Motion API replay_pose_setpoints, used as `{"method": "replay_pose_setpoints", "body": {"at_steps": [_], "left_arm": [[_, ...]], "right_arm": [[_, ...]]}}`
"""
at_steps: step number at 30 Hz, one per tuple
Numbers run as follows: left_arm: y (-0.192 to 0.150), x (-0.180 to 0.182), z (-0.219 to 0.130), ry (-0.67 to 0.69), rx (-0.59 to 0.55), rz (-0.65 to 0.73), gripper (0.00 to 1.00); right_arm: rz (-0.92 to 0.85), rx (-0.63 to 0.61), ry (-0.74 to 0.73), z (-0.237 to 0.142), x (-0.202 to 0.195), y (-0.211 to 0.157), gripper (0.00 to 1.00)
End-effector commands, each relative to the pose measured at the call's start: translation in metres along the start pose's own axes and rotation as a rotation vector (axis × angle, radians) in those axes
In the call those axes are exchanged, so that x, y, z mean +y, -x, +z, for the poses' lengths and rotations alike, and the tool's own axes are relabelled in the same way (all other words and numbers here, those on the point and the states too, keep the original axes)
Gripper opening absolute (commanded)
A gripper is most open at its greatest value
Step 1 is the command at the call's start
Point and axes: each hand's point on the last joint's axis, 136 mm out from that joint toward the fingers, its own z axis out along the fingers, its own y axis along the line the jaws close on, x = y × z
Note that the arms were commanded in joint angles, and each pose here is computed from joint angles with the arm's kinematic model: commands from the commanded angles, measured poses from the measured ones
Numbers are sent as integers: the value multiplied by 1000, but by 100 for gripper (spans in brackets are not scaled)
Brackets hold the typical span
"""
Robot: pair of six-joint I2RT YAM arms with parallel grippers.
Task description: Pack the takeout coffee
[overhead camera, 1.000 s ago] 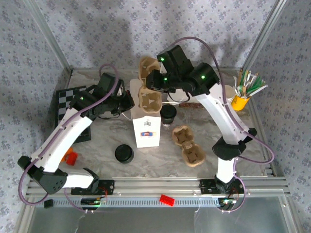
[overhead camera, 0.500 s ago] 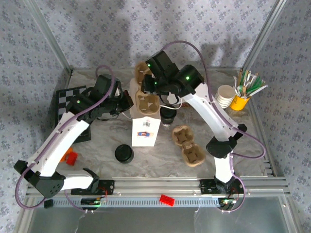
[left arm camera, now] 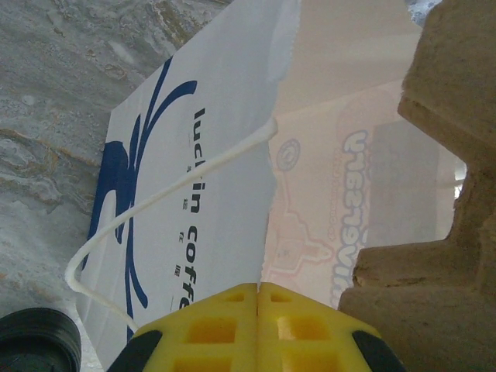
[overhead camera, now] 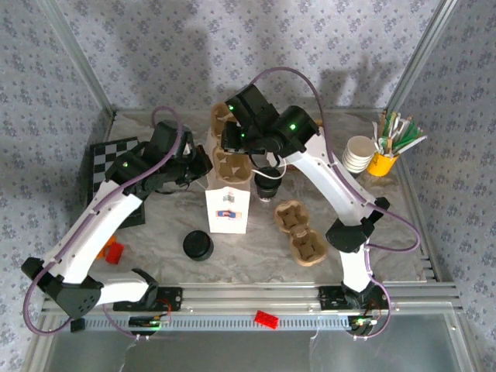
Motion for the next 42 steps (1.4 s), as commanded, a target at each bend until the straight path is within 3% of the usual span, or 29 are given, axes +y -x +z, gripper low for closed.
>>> {"method": "replay_pose_setpoints", "body": {"at_steps": [1, 10, 15, 21, 29, 42], "left_arm": [[5, -8, -8, -43, -37, -9, 0], [6, -4, -8, -24, -41, -16, 0], [8, -6, -10, -35, -49, -13, 0], [7, -6, -10, -37, -46, -12, 0], [7, -7, -8, -43, -47, -17, 0], [8, -8, -10, -65, -57, -39, 0]], "right_arm": [[42, -30, 79, -23, 14, 7, 18], [54, 31, 17, -5, -1, -7, 17], [-5, -26, -5, -12, 0, 1, 18], [-118, 75, -86, -4, -14, -19, 29], [-300, 104, -161, 6, -26, -25, 45], [-454, 86, -234, 18, -24, -30, 49]]}}
